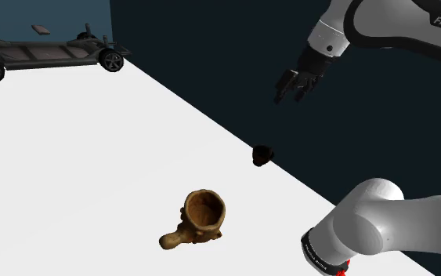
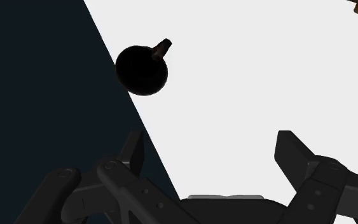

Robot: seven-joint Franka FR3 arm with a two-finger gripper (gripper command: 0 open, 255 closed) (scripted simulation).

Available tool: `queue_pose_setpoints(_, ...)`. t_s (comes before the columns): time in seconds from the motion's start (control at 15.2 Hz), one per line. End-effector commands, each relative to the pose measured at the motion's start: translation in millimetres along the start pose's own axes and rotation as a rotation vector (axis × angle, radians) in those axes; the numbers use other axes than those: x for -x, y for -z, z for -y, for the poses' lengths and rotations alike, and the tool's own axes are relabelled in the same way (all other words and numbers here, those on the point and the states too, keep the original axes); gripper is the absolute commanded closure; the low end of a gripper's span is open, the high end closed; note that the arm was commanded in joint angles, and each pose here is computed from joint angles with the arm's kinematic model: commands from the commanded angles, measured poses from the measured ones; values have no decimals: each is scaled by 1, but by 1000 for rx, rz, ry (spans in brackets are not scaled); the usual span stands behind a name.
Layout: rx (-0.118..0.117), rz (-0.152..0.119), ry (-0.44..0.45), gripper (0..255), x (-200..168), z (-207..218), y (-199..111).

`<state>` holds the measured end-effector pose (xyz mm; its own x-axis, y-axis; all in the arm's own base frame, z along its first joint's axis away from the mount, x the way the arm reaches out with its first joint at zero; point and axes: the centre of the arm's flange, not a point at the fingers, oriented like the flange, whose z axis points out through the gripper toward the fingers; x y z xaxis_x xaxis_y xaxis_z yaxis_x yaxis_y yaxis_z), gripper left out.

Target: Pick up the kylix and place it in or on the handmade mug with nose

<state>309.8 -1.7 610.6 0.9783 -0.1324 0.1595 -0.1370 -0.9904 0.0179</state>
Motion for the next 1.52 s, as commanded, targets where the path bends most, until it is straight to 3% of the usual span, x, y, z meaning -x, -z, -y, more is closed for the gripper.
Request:
queue_pose_setpoints(0.0,0,0,0,0,0,0,0)
queue_pose_setpoints(1.06,145,237,-85,0,-28,-36,-208)
queue_pose_setpoints(1.12,151,248,-89,0,-28,-38,-218)
queue_pose_setpoints(1.45,151,248,-89,0,-21,-42,-243)
